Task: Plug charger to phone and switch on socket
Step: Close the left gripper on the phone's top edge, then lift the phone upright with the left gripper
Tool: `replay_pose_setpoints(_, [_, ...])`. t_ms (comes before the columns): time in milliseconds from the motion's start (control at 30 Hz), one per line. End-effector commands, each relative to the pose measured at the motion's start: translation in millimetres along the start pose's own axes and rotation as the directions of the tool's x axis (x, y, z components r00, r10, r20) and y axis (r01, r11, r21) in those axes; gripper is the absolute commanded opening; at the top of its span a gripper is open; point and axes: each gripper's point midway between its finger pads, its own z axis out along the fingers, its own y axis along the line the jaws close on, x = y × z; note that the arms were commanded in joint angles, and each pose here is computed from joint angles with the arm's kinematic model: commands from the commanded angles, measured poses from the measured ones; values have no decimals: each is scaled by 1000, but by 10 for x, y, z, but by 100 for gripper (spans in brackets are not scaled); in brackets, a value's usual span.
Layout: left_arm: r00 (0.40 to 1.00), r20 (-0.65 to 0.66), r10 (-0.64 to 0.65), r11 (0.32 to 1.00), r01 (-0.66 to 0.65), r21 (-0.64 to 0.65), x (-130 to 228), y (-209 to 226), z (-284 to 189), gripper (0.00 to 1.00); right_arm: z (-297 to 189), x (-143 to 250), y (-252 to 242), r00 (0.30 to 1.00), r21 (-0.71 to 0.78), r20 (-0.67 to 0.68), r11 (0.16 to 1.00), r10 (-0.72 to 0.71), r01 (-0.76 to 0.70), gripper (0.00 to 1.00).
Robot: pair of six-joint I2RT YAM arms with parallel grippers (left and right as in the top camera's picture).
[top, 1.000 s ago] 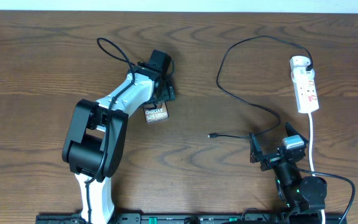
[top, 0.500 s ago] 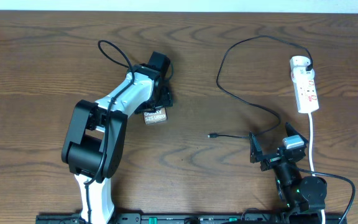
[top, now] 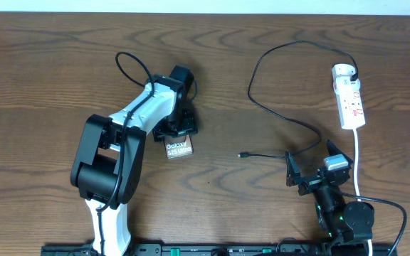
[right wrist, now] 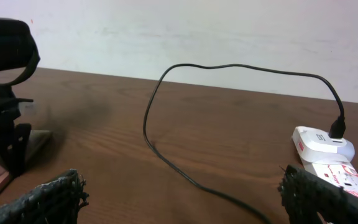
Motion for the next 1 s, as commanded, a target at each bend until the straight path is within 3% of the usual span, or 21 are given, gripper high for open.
replay_pose_setpoints(0, [999,-28,-17,999,16,-34,54,59,167,95,-3,-3,3,1000,-2,2,1000,3,-3,99])
replay_pose_setpoints(33, [1000,-8,-16,999,15,-38,13,62,168,99,-3,-3,3,1000,-2,2,1000,3,-3,99])
replay_pose_setpoints(200, [998,60,-11,999,13,-32,-142,27,165,98,-2,-1,3,1000,-2,2,1000,3,-3,99])
replay_pose_setpoints(967, [993,115,-2,998,9,-64,-255,73,153,98,-2,-1,3,1000,-2,2,1000,3,-3,99])
